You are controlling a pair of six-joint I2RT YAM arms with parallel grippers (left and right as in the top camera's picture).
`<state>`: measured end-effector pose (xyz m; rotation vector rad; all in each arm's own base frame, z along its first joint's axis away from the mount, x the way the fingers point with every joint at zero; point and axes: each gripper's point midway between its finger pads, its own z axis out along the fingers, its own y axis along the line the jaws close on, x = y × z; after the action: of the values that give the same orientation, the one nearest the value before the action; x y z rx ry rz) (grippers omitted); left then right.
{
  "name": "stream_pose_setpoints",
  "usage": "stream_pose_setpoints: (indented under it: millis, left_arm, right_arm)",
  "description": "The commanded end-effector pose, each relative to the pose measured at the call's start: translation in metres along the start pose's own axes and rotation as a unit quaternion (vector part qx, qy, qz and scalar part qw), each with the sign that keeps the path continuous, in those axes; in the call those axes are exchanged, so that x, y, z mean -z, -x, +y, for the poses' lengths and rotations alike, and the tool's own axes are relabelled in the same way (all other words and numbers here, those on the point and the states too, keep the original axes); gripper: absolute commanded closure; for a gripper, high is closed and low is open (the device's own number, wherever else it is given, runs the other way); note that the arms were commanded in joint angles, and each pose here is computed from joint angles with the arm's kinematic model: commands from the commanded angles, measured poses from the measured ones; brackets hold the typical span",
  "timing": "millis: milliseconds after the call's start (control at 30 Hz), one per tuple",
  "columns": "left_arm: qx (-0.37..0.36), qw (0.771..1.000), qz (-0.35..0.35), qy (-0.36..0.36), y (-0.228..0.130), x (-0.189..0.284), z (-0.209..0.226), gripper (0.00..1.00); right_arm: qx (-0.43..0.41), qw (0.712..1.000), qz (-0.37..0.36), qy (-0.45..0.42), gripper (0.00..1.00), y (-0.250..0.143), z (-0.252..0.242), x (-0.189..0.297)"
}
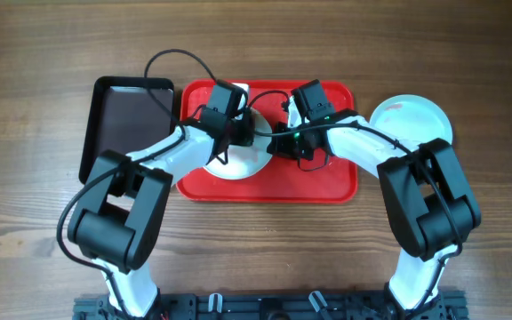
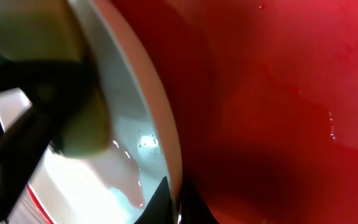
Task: Clean dirty plates on tray and stack at the side
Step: 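Continue wiping the white plate with the sponge in circular strokes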
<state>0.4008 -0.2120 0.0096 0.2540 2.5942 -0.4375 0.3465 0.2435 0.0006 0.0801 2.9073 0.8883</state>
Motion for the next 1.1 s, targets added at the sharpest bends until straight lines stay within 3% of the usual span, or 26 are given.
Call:
stream_pose_setpoints:
  millis: [0,267,433,600,767,933,967,1067]
  left_arm:
    - [-0.024,0.989,0.061,-0.133,-0.034,-0.007,-0.045,0.96]
    - [0.128,0.973,0.155,-0.112,-0.07,0.0,-0.042,0.96]
    - [0.133,0.969,0.17,-0.12,-0.076,0.003,-0.045,0.96]
    - [0.128,0.974,0.134,-0.132,-0.057,-0.001,-0.045,0.96]
    - [0.199,0.978,0.049,0.047,-0.036,-0.011,0.018,0.96]
    - [0.242,0.949,-0.04,0.197,-0.02,0.001,0.073,0.96]
    - [0.263,0.933,-0.059,0.239,-0.021,0.008,0.088,0.96]
    - [0.304,0.911,-0.057,0.274,-0.034,0.015,0.099,0.96]
  right_arm:
    - [0.017,0.999,0.025,-0.021,0.96,-0.016,-0.013,-0.015]
    - [0.017,0.999,0.025,-0.021,0.96,-0.016,-0.013,-0.015]
    - [0.017,0.999,0.026,-0.021,0.96,-0.016,-0.013,-0.015]
    - [0.017,0.999,0.026,-0.021,0.96,-0.016,-0.013,-0.015]
    - [0.017,0.999,0.026,-0.021,0.96,-0.016,-0.013,-0.015]
    - [0.017,0.999,0.026,-0.021,0.96,-0.016,-0.013,-0.015]
    - [0.017,0.999,0.026,-0.021,0.96,-0.016,-0.013,-0.015]
    - [0.018,0.999,0.026,-0.021,0.96,-0.016,-0.013,-0.015]
